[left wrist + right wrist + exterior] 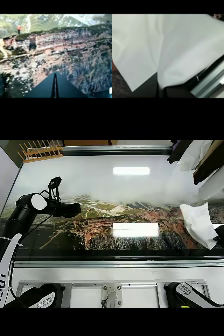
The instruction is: Fold the clothes and pants, and hang the long-sleeved shirts on hangers.
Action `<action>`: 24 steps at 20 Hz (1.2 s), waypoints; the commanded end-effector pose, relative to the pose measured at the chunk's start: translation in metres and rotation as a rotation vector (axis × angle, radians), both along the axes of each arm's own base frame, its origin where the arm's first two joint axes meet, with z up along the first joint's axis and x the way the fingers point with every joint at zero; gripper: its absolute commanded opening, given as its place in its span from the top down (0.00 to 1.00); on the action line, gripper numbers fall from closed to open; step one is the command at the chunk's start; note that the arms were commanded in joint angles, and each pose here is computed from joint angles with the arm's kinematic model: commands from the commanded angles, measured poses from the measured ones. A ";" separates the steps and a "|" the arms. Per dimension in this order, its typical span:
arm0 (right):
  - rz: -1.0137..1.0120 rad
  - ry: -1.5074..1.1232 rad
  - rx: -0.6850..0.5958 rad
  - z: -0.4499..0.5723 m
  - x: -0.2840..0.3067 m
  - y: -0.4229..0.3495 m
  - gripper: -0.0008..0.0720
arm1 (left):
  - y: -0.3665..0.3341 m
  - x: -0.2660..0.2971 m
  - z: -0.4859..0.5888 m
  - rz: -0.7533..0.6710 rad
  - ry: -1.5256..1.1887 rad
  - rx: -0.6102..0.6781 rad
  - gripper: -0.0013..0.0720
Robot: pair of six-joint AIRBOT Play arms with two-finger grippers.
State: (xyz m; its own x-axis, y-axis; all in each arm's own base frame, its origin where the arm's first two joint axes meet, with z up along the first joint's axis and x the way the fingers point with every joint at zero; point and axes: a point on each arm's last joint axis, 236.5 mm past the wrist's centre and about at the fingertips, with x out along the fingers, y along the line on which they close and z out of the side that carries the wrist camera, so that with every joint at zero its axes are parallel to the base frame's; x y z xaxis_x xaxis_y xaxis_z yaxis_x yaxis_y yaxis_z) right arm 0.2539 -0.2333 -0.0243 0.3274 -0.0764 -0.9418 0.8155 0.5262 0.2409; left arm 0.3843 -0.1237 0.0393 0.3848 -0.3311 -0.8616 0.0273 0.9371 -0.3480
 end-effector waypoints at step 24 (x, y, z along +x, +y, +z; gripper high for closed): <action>0.967 -0.315 -0.058 0.111 0.084 0.305 0.13 | 0.000 0.000 0.000 0.000 -0.001 0.001 0.98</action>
State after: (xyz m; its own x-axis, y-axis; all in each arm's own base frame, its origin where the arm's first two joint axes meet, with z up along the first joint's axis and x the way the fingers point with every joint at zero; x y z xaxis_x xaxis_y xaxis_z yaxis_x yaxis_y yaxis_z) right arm 0.3399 0.0570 0.0852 0.5151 0.2843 -0.8086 -0.0233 0.9477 0.3184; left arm 0.3843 -0.1234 0.0392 0.3849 -0.3299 -0.8620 0.0275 0.9376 -0.3465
